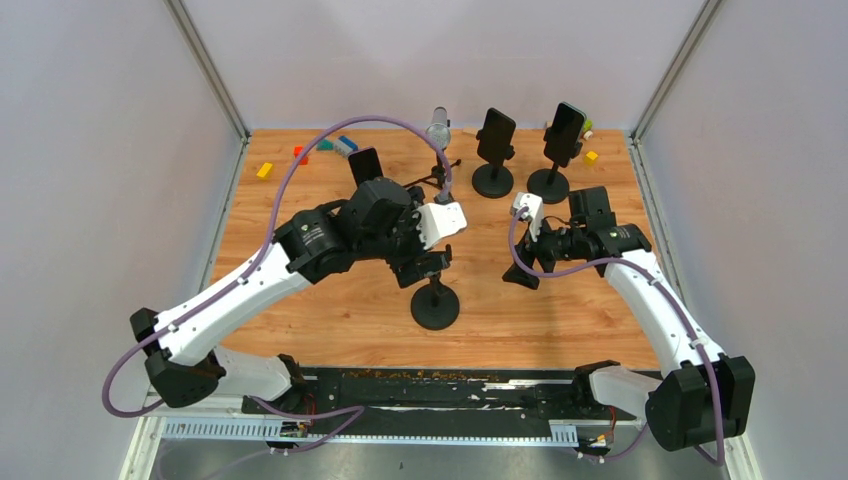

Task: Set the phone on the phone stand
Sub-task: Place the phone stand at the center of the board, then adjust the phone stand at the center of the board.

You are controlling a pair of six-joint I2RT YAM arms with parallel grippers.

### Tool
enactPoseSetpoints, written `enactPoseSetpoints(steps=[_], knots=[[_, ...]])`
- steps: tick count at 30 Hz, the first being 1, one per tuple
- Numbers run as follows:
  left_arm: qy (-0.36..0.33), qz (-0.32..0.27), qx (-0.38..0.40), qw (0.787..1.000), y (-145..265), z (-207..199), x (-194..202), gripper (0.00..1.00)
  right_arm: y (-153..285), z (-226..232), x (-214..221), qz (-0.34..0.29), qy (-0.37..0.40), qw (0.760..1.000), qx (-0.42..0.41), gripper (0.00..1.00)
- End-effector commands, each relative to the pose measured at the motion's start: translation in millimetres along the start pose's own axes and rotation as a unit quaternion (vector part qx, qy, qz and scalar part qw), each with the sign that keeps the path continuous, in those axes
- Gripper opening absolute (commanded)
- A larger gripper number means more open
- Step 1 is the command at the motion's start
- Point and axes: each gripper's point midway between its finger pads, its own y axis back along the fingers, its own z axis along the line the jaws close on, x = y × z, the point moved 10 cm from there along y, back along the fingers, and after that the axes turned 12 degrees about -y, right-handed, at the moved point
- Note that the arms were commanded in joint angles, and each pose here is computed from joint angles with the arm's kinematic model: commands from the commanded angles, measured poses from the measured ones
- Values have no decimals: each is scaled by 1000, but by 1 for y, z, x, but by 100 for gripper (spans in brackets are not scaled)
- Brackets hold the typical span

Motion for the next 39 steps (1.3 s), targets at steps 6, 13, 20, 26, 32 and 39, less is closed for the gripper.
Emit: enactPoseSetpoints(steps=[6,13,20,26,32,39], knots=[[-49,-22,-15,998,1,-8,18,100,8,16,-13,-54,33,997,-43,74],[-53,-13,-22,998,4,-10,40,100,4,40,-31,-91,56,992,-69,72],[-31,2,-37,999,10,-3,70,100,-24,63,-49,-77,106,986,-102,72],[4,12,-46,999,22,6,89,100,-60,82,-48,-38,126,981,-144,72],[34,11,-49,998,28,10,102,100,-82,93,-54,-24,126,981,-147,71],[55,5,-58,997,35,9,111,100,-94,98,-64,-34,119,985,-117,71]])
